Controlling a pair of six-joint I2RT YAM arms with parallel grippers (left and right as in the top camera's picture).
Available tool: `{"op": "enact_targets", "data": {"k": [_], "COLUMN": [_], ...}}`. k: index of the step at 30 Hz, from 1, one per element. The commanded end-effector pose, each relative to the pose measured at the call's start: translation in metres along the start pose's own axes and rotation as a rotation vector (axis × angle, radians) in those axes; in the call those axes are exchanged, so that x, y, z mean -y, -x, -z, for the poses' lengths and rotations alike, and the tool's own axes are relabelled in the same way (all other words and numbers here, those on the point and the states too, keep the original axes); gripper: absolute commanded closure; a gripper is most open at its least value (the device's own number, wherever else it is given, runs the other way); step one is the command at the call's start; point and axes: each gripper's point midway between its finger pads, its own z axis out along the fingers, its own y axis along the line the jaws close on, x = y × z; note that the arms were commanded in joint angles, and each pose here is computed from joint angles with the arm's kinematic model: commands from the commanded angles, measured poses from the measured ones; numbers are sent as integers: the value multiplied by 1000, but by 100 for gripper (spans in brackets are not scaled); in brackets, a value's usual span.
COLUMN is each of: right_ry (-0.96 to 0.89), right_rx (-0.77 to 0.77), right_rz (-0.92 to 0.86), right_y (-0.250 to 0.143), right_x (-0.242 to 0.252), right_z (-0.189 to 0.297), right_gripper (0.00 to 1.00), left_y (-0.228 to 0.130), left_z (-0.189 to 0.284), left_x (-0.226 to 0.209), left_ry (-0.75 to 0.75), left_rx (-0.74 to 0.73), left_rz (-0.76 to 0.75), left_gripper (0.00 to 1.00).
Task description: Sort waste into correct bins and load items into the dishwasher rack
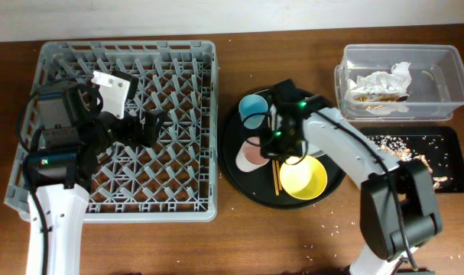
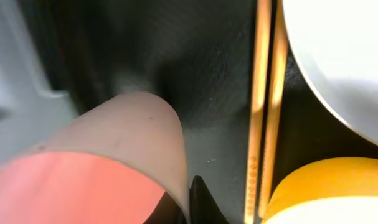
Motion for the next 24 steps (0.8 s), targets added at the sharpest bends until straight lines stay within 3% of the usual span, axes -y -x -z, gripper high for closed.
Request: {"op": "enact_targets", "data": {"k": [1,6,10,16,24], "right_ry": [340,732,878,855,855], "right_rx": [50,152,206,191,158], "right_rz": [67,168,266,328,402], "right_y": [9,25,30,33,18], "right_x": [-23,-24,-42,-85,-124], "right_z": [60,126,148,133,119], "right_gripper": [96,96,96,96,96], "left_y": [16,7,7,-17,-16], "left_z": [3,-15,-18,-48,-52], "left_x": [40,79,109,154,167], "left_ry": [-248,-674,-1069,-1191,-1209], "left_rx": [67,30,44,-154,-148], "left_rz": [-17,213,315,430,363], "left_gripper": [1,1,1,1,1]}}
